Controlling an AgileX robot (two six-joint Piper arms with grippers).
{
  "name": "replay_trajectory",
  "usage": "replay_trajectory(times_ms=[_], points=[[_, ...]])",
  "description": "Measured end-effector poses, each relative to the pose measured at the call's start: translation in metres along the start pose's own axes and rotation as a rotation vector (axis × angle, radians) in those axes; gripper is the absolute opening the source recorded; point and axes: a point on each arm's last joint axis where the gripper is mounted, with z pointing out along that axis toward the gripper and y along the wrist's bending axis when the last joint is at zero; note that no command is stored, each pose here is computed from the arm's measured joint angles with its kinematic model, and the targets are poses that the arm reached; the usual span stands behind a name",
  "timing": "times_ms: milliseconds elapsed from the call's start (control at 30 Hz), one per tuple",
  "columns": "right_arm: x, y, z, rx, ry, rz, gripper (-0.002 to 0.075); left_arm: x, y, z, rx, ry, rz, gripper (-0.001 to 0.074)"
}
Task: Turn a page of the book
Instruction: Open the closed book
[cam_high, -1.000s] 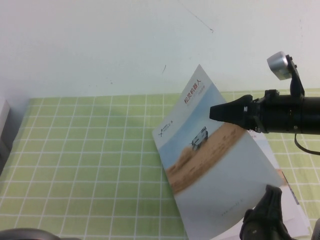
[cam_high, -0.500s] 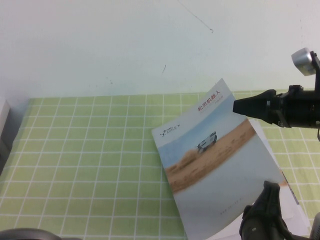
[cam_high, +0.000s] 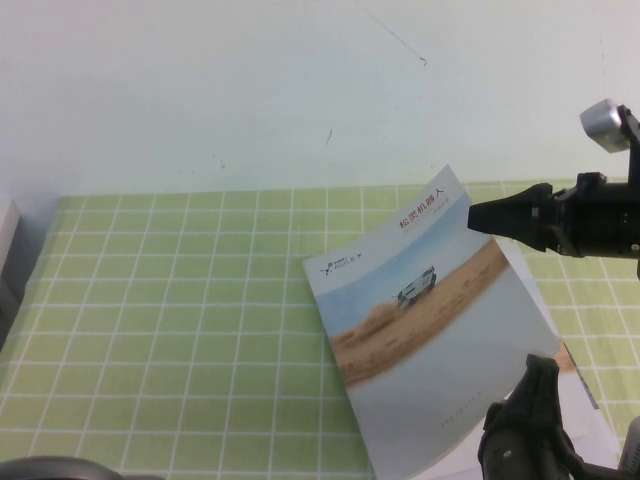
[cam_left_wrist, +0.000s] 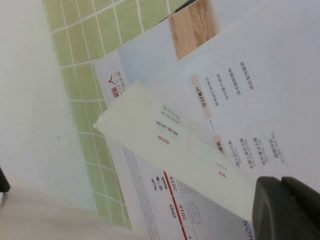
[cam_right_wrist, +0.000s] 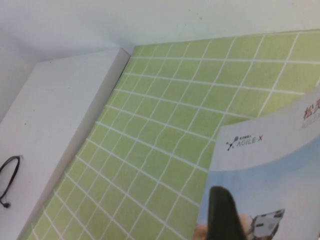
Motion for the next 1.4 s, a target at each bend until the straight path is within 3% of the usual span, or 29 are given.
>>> replay_trajectory(times_ms=[467, 733, 1100, 1400], points=[[0.001, -0.001, 0.000, 0.006, 0.012, -0.011, 0.0366, 0.000, 0.001, 0.000, -0.007, -0.001, -0.011, -0.0004], [-0.002, -0.016, -0.018, 0.034, 0.010, -0.007, 0.0349, 0.000, 0.001, 0.000, -0.009, 0.000, -0.010, -0.0004], [-0.001, -0.038, -0.048, 0.069, 0.046, 0.068, 0.0279, 0.000, 0.001, 0.000, -0.009, 0.000, -0.021, -0.0004], [0.015, -0.047, -0.058, 0.130, 0.213, 0.105, 0.0184, 0.000, 0.001, 0.000, -0.009, 0.000, -0.029, -0.0004]])
